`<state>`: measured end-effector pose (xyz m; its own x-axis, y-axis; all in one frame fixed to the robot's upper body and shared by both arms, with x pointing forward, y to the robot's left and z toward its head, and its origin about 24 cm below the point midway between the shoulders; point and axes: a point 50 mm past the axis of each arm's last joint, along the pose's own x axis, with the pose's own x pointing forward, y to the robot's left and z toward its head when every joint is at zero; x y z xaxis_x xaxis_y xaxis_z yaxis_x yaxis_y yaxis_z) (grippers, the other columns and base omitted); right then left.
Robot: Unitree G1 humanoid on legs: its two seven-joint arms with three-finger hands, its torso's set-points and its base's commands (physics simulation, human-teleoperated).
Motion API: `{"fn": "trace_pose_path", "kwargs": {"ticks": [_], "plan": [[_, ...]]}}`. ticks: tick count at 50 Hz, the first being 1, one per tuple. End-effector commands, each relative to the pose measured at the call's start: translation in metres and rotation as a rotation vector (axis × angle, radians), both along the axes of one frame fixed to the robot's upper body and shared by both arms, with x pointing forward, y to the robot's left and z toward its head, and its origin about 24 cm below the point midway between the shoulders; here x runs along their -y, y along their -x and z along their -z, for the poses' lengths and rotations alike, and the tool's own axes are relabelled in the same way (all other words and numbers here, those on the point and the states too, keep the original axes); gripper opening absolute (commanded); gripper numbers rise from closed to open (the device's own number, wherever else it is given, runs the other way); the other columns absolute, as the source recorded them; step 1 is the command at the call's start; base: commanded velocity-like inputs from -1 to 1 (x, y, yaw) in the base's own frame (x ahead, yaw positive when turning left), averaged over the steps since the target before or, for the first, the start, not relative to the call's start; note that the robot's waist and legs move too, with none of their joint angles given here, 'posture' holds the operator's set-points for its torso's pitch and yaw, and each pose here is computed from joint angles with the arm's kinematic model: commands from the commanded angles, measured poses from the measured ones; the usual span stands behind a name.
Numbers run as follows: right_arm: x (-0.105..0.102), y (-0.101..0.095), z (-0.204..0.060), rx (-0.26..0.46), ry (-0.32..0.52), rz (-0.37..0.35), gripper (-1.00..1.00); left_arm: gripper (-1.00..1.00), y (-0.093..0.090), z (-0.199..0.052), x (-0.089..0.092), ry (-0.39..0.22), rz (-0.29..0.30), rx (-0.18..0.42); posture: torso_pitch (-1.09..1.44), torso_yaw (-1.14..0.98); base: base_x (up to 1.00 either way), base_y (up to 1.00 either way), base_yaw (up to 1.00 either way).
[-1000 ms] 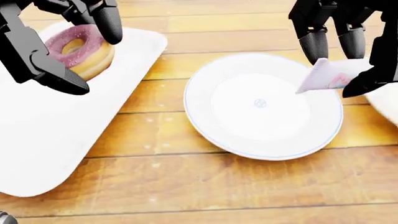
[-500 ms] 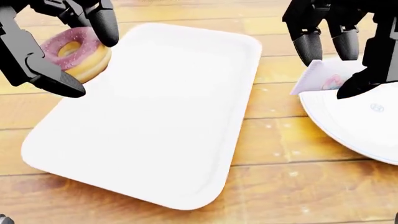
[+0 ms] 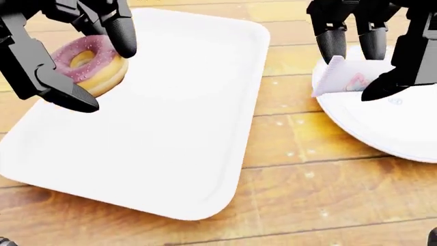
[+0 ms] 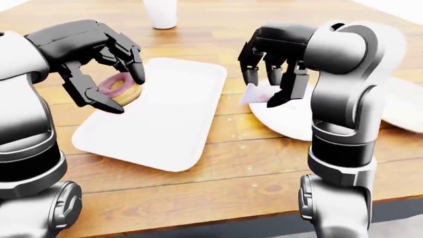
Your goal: Move the dessert items from the plate to the tray.
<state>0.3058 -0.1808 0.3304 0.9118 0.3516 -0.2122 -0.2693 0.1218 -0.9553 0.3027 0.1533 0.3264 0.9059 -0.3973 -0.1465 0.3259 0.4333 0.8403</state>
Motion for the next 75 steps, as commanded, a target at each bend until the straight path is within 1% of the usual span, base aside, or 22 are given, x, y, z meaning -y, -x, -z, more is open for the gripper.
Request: {"fn": "trace_pose_path", "kwargs": {"ticks": [1, 7, 9, 14, 22, 26, 28, 31, 35, 40, 43, 45, 48, 51, 53, 55, 56, 60, 64, 67, 70, 75], "plan": [[-0.001, 0.007, -0.02, 0.1, -0.015, 0.004, -0.84, -0.4, 0.009, -0.019, -0.001, 0.003, -0.007, 0.092, 0.0, 0.0, 0.0, 0.0, 0.0], [-0.012, 0.003, -0.028, 0.122, -0.031, -0.012, -0.84, -0.41, 0.01, -0.021, -0.005, 0.009, -0.016, 0.102, 0.0, 0.0, 0.0, 0.0, 0.0], [-0.017, 0.0, -0.031, 0.13, -0.041, -0.017, -0.87, -0.41, 0.01, -0.022, -0.008, 0.013, -0.024, 0.109, 0.0, 0.0, 0.0, 0.0, 0.0], [-0.034, -0.007, -0.038, 0.147, -0.069, -0.044, -0.86, -0.4, 0.015, -0.027, -0.016, 0.021, -0.04, 0.126, 0.0, 0.0, 0.0, 0.0, 0.0], [-0.066, -0.032, -0.043, 0.18, -0.11, -0.072, -0.86, -0.41, 0.02, -0.03, -0.032, 0.032, -0.06, 0.139, 0.0, 0.0, 0.0, 0.0, 0.0], [-0.082, -0.037, -0.048, 0.204, -0.146, -0.09, -0.86, -0.41, 0.023, -0.033, -0.035, 0.033, -0.062, 0.143, 0.0, 0.0, 0.0, 0.0, 0.0], [-0.092, -0.037, -0.051, 0.209, -0.219, -0.104, -0.85, -0.41, 0.024, -0.035, -0.036, 0.037, -0.062, 0.147, 0.0, 0.0, 0.0, 0.0, 0.0], [-0.108, -0.041, -0.042, 0.194, -0.222, -0.131, -0.84, -0.41, 0.027, -0.034, -0.034, 0.033, -0.056, 0.148, 0.0, 0.0, 0.0, 0.0, 0.0], [-0.12, -0.045, -0.038, 0.191, -0.23, -0.15, -0.84, -0.41, 0.027, -0.034, -0.036, 0.031, -0.058, 0.146, 0.0, 0.0, 0.0, 0.0, 0.0], [-0.128, -0.055, -0.021, 0.176, -0.224, -0.135, -0.85, -0.42, 0.029, -0.034, -0.04, 0.031, -0.063, 0.147, 0.0, 0.0, 0.0, 0.0, 0.0], [-0.133, -0.058, -0.013, 0.166, -0.217, -0.144, -0.85, -0.42, 0.028, -0.036, -0.041, 0.033, -0.065, 0.149, 0.0, 0.0, 0.0, 0.0, 0.0], [-0.136, -0.06, -0.006, 0.151, -0.215, -0.15, -0.8, -0.42, 0.028, -0.035, -0.041, 0.032, -0.064, 0.149, 0.0, 0.0, 0.0, 0.0, 0.0], [-0.139, -0.062, 0.008, 0.127, -0.19, -0.156, -0.81, -0.42, 0.029, -0.034, -0.041, 0.031, -0.064, 0.148, 0.0, 0.0, 0.0, 0.0, 0.0], [-0.139, -0.065, 0.017, 0.117, -0.186, -0.158, -0.8, -0.42, 0.028, -0.032, -0.04, 0.027, -0.06, 0.146, 0.0, 0.0, 0.0, 0.0, 0.0], [-0.14, -0.065, 0.029, 0.099, -0.17, -0.173, -0.76, -0.41, 0.027, -0.029, -0.039, 0.032, -0.057, 0.142, 0.0, 0.0, 0.0, 0.0, 0.0], [-0.141, -0.065, 0.032, 0.096, -0.171, -0.177, -0.74, -0.42, 0.027, -0.028, -0.038, 0.032, -0.056, 0.14, 0.0, 0.0, 0.0, 0.0, 0.0], [-0.143, -0.063, 0.035, 0.093, -0.17, -0.192, -0.69, -0.43, 0.028, -0.028, -0.038, 0.033, -0.054, 0.141, 0.0, 0.0, 0.0, 0.0, 0.0], [-0.147, -0.062, 0.036, 0.094, -0.18, -0.209, -0.62, -0.42, 0.027, -0.027, -0.037, 0.034, -0.054, 0.139, 0.0, 0.0, 0.0, 0.0, 0.0], [-0.152, -0.064, 0.041, 0.094, -0.178, -0.221, -0.6, -0.42, 0.027, -0.026, -0.039, 0.034, -0.054, 0.137, 0.0, 0.0, 0.0, 0.0, 0.0], [-0.157, -0.064, 0.044, 0.088, -0.177, -0.232, -0.48, -0.42, 0.026, -0.026, -0.04, 0.033, -0.056, 0.137, 0.0, 0.0, 0.0, 0.0, 0.0], [-0.16, -0.065, 0.046, 0.086, -0.179, -0.24, -0.44, -0.42, 0.026, -0.026, -0.041, 0.033, -0.057, 0.137, 0.0, 0.0, 0.0, 0.0, 0.0], [-0.163, -0.066, 0.058, 0.062, -0.184, -0.243, -0.32, -0.41, 0.026, -0.024, -0.042, 0.034, -0.058, 0.136, 0.0, 0.0, 0.0, 0.0, 0.0]]}}
